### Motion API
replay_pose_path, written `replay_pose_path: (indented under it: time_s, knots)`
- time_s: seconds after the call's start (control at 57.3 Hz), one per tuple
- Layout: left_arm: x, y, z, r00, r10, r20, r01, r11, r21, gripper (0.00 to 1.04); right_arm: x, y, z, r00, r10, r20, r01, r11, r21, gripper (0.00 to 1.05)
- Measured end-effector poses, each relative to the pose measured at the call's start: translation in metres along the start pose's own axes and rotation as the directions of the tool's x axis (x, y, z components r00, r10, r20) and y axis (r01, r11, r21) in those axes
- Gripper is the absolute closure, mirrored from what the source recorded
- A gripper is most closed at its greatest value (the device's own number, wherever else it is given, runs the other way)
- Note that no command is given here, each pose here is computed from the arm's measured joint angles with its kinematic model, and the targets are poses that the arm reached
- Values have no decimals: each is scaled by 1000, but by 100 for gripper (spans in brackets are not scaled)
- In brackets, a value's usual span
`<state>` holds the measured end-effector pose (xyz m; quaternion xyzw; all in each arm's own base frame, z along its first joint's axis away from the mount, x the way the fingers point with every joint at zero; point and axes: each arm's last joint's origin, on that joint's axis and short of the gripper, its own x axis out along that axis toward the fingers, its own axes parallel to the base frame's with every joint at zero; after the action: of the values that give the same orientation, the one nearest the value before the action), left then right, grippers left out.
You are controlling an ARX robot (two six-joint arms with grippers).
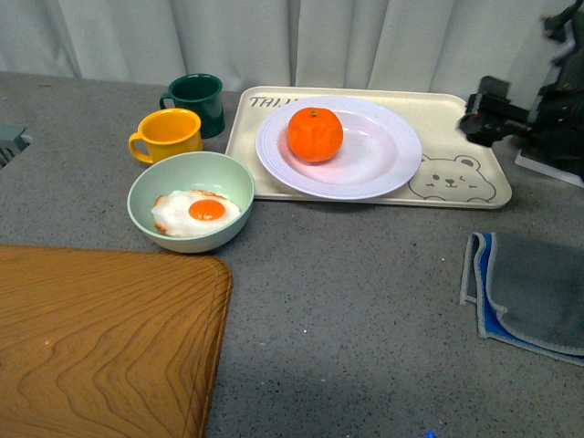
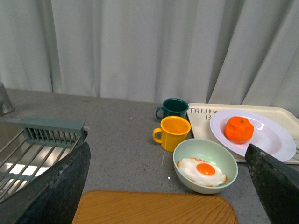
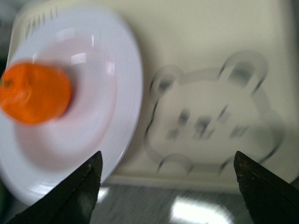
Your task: Place orange and plate with both arms
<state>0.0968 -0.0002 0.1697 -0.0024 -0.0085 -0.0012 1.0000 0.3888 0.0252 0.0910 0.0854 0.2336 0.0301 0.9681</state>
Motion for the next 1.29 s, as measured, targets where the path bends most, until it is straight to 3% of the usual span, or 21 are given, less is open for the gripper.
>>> replay_pose_path:
  time_s: [0.052,0.174,0.262,0.401,0.907,1.291]
  knots:
    - [0,0,0,1000,2,0,-2,1000,0,7,-30,-1,2,974,-41,223,60,995,-77,46]
    - [0,0,0,1000,1,0,-1,1000,0,7,-81,1,14,890,-17,455,80,989,-121,66]
    - [0,0,0,1000,0,0,0,1000,0,7,-104,0,12,877,-18,481,92,987,-131,80]
    - [0,0,0,1000,0,0,0,1000,0,7,-131,-9,-7,900,-7,435,82,985,-153,103]
    - [0,0,0,1000,0,0,0,1000,0,7,-212,-8,-26,896,-23,444,98,984,-148,104]
    - [0,0,0,1000,0,0,0,1000,0,7,-243,-8,-41,895,-22,446,98,984,-148,104]
